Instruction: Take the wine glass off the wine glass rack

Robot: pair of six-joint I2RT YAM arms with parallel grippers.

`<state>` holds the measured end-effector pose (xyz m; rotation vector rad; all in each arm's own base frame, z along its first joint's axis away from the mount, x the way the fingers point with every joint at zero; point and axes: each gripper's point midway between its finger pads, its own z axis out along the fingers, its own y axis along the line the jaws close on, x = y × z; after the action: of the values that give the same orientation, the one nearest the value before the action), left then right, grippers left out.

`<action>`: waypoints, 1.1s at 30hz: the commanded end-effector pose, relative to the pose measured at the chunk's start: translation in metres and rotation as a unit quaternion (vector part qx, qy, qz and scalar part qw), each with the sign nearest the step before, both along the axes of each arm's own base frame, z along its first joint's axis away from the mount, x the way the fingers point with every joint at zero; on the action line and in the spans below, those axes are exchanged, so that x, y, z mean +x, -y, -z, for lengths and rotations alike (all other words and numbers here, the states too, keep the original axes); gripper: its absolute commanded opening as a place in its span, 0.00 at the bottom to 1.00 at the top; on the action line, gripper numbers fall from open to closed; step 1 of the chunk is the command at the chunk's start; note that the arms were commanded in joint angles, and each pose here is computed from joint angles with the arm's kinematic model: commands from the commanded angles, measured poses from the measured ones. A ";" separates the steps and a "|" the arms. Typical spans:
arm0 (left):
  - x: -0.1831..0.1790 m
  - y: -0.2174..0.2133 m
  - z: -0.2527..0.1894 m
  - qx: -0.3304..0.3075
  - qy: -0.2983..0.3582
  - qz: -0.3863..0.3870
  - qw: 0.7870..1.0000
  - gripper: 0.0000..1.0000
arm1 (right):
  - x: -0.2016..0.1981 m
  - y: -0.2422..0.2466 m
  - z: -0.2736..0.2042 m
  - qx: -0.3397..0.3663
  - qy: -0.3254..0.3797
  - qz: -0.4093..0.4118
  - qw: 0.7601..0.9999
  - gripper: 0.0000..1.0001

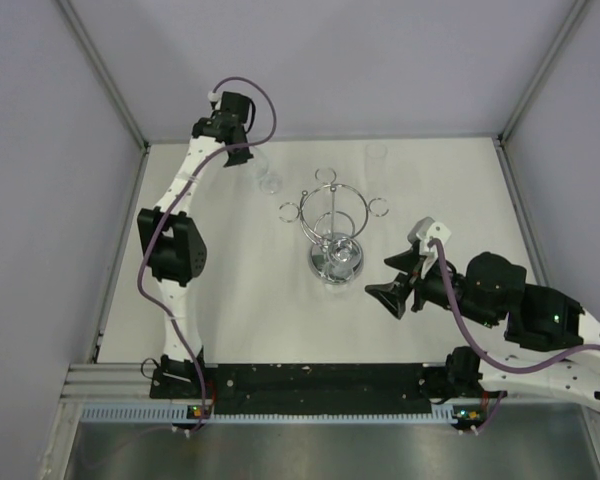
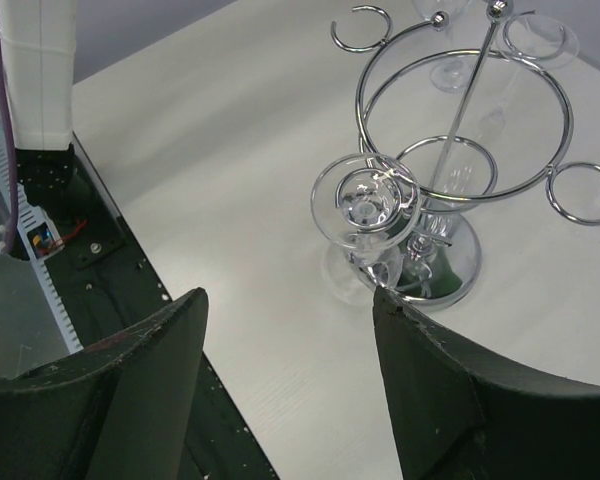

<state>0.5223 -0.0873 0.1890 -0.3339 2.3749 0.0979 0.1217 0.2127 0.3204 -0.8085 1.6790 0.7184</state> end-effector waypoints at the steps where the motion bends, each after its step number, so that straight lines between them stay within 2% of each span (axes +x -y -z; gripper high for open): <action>1: 0.021 0.002 -0.024 -0.004 0.053 -0.004 0.999 0.00 | -0.004 -0.005 -0.010 0.024 0.002 -0.009 1.000 0.67; 5: 0.021 0.004 -0.025 -0.008 0.049 0.000 0.999 0.00 | -0.003 -0.004 -0.009 0.022 0.004 -0.008 1.000 0.67; 16: 0.004 0.007 -0.072 -0.003 0.064 0.015 0.998 0.00 | -0.006 -0.009 -0.009 0.028 0.002 -0.019 0.999 0.68; 25: -0.015 0.001 -0.045 0.026 -0.006 0.022 0.999 0.00 | -0.009 -0.007 -0.010 0.036 -0.001 -0.025 0.999 0.68; 33: -0.022 -0.001 -0.035 0.052 -0.029 0.025 0.998 0.00 | -0.011 -0.006 -0.008 0.040 -0.004 -0.028 0.999 0.68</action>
<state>0.4972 -0.0881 0.2101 -0.2300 2.4705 0.1825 0.1144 0.2150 0.3193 -0.8245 1.6670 0.7679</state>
